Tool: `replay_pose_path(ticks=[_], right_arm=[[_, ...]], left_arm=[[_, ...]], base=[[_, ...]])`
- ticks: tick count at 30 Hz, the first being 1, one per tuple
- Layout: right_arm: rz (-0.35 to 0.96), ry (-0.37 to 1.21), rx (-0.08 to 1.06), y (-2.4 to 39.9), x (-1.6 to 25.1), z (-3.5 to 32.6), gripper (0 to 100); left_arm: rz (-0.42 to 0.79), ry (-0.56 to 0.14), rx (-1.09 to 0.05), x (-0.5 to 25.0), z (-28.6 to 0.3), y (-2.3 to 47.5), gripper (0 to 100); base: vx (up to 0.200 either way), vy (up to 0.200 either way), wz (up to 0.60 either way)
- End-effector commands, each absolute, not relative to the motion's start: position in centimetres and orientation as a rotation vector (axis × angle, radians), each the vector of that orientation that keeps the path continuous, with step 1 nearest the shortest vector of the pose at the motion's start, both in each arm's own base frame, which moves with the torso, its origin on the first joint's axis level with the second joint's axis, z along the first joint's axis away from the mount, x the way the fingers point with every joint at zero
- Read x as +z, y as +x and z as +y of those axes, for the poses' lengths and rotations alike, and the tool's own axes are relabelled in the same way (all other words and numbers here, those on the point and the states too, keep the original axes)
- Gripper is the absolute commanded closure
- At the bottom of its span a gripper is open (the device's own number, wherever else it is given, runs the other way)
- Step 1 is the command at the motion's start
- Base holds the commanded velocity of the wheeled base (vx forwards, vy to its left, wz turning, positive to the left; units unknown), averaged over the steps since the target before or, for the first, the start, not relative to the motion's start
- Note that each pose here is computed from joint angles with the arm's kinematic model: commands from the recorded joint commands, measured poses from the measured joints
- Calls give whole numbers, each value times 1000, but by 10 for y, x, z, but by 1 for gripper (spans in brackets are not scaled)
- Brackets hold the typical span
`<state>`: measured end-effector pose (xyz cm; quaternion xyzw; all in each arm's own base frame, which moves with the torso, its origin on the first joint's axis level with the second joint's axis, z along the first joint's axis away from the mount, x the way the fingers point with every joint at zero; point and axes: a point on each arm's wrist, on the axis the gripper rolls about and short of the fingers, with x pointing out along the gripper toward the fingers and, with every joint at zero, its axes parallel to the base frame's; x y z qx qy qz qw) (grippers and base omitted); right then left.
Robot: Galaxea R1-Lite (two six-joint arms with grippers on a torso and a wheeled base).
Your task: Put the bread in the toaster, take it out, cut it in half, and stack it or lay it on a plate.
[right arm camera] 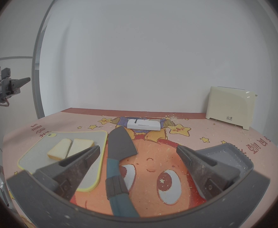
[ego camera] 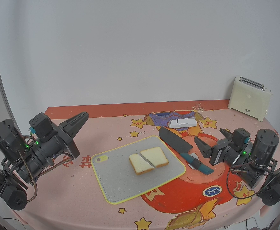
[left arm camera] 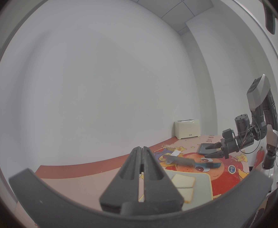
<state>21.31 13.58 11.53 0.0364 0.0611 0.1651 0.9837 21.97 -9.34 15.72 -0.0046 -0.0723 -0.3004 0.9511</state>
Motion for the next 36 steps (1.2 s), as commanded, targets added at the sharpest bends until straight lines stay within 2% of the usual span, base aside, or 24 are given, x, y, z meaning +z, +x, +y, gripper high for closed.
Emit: replay_pose_path(ticks=[1,5,7,10,12,14,16,20,23,26,27,31,36], right_arm=[[12,217,450,207,149,146,0],[-26,447,560,205,174,168,0],[-77,595,609,213,197,183,0],[-99,736,650,225,212,195,0],[-66,810,661,226,212,199,0],[-39,820,668,223,208,199,0],[53,764,686,217,189,194,0],[132,671,777,197,181,178,0],[206,618,781,191,181,168,0],[283,587,756,186,180,161,0],[291,583,745,186,181,159,100],[286,579,681,198,189,149,100],[334,495,655,201,179,148,100]], left_arm=[[-136,-66,-687,159,-106,213,100],[-152,-103,-744,161,-107,211,100],[-161,-105,-757,161,-108,211,100],[-167,-113,-762,163,-109,212,100],[-168,-147,-770,166,-112,214,100],[-170,-167,-785,168,-115,214,100],[-158,-232,-821,171,-124,212,100],[-113,-323,-825,170,-125,210,100],[-72,-355,-813,165,-127,212,100],[0,-370,-801,150,-131,220,100],[17,-374,-800,147,-133,221,100],[97,-398,-821,130,-145,226,100],[164,-393,-821,114,-150,227,100]], base=[[0,0,0],[0,0,0],[0,0,0],[0,0,0],[0,0,0],[0,0,0],[0,0,0],[0,0,0],[0,0,0],[0,0,0],[0,0,0],[0,0,0],[0,0,0]])
